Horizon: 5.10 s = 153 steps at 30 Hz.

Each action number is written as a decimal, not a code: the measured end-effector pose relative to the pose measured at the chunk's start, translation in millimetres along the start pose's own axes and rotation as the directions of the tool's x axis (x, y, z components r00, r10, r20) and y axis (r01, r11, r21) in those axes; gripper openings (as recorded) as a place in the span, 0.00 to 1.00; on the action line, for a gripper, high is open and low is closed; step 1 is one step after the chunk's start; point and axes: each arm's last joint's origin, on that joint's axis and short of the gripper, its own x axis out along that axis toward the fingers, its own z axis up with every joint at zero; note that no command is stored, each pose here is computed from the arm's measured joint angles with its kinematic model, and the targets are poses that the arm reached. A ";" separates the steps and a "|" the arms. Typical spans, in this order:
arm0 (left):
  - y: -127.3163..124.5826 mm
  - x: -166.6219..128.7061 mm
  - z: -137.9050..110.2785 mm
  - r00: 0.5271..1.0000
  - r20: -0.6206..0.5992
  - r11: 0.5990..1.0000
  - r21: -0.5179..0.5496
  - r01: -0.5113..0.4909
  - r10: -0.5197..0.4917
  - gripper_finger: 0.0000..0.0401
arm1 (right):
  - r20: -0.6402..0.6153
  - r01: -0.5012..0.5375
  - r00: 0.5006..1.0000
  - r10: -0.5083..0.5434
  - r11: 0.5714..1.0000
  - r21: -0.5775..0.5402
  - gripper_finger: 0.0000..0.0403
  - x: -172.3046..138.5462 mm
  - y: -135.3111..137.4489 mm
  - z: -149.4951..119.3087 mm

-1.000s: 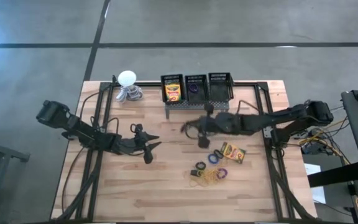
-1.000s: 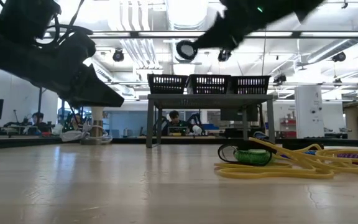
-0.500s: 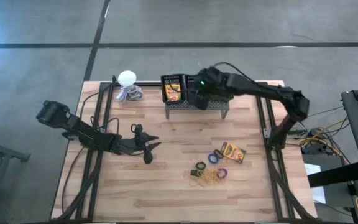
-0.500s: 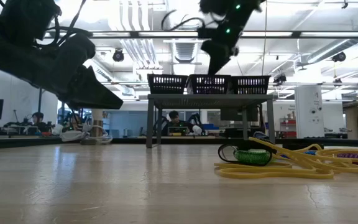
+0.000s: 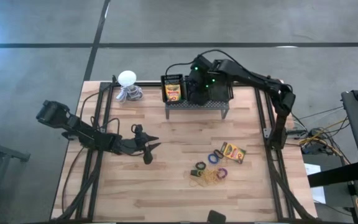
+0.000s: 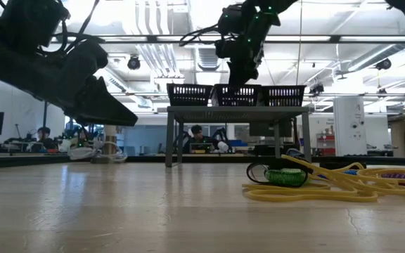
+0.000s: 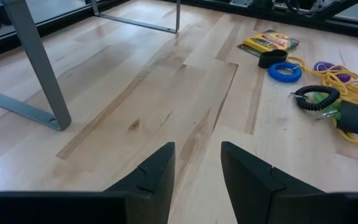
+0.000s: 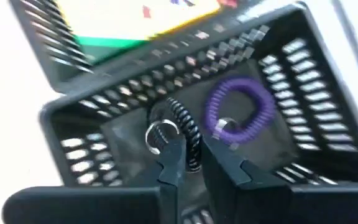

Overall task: Pick & Place Office Desk Supplies
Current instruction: Put the black spring keychain into the middle black bin on the shelf, then put the yellow crayon box into the left black bin on the shelf

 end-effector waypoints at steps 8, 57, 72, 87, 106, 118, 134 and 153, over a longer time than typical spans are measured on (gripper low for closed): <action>0.2 0.0 -0.7 1.000 -0.007 1.000 0.003 0.001 -0.001 0.34 | -0.015 -0.039 0.999 0.040 0.998 0.041 0.32 -0.6 -10.7 -3.7; -3.2 -0.9 0.5 0.999 -0.002 0.998 -0.023 0.050 -0.050 0.34 | -0.108 -0.181 0.975 0.193 0.977 0.116 0.70 38.7 133.3 -310.4; -5.6 -1.1 7.5 0.996 0.061 0.996 -0.056 0.066 -0.063 0.34 | -0.006 0.129 0.991 -0.134 0.937 0.325 0.60 76.1 195.5 -253.3; -44.9 39.4 12.9 0.967 0.001 0.964 0.078 0.255 -0.256 0.34 | 0.227 0.048 0.970 -0.088 0.983 0.178 0.57 95.3 231.2 -172.1; -40.0 139.9 3.5 0.892 -0.269 0.932 -0.104 0.347 -0.362 0.10 | 0.234 -0.374 0.922 0.309 0.869 0.325 0.57 86.0 135.0 -222.8; -29.6 167.8 13.6 0.911 -0.276 0.952 -0.095 0.291 -0.306 0.02 | 0.162 -0.440 0.898 0.409 0.831 0.341 0.57 118.8 136.0 -210.4; -27.7 168.7 10.7 0.916 -0.287 0.960 -0.087 0.266 -0.280 0.02 | 0.065 -0.598 0.795 0.604 0.759 0.258 0.55 123.3 149.9 -193.0; -19.9 99.3 52.6 0.935 -0.325 0.981 0.077 0.176 -0.142 0.02 | 0.557 -0.523 0.723 0.408 0.851 0.056 0.09 107.4 160.2 -224.4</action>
